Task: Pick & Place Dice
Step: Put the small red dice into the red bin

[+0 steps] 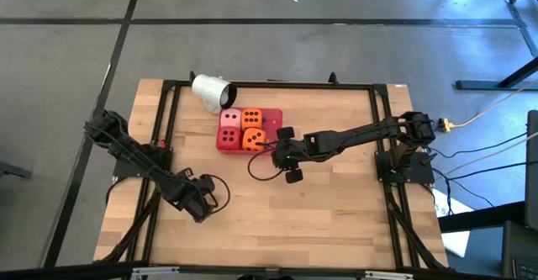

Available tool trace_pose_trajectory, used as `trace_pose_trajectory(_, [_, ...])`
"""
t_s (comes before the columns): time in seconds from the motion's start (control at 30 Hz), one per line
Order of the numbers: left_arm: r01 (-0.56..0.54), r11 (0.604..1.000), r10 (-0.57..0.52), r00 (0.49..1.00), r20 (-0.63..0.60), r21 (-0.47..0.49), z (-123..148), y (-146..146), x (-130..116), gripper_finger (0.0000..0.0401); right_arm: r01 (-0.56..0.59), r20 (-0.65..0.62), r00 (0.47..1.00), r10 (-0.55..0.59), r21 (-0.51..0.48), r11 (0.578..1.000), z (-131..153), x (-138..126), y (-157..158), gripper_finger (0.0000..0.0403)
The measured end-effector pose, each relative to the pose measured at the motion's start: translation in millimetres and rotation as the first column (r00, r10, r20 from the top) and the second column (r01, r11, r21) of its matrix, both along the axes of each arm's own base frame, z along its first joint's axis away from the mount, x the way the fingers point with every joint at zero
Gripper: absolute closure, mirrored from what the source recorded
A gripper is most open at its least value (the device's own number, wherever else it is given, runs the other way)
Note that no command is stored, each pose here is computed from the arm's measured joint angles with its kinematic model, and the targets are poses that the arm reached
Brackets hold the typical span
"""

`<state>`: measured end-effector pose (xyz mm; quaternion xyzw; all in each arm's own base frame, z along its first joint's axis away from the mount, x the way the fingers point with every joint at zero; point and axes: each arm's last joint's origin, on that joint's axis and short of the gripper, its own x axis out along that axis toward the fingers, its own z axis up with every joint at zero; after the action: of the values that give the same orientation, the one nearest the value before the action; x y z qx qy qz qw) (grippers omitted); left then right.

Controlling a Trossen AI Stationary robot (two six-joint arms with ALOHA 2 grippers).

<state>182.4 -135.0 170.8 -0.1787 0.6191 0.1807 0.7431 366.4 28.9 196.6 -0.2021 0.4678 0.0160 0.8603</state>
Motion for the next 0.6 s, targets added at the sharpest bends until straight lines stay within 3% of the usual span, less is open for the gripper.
trace_pose_trajectory(0.3, [0.059,0.99,-0.063,0.998,-0.028,-0.131,5,-16,-3,0.023,0.0,0.0,1.0,0.0,0.0,1.0,0,0,0,0.0231])
trace_pose_trajectory(0.6, [0.091,0.993,-0.089,0.996,0.02,-0.08,6,-23,-8,0.023,0.0,0.0,1.0,0.0,0.0,1.0,0,0,0,0.0231])
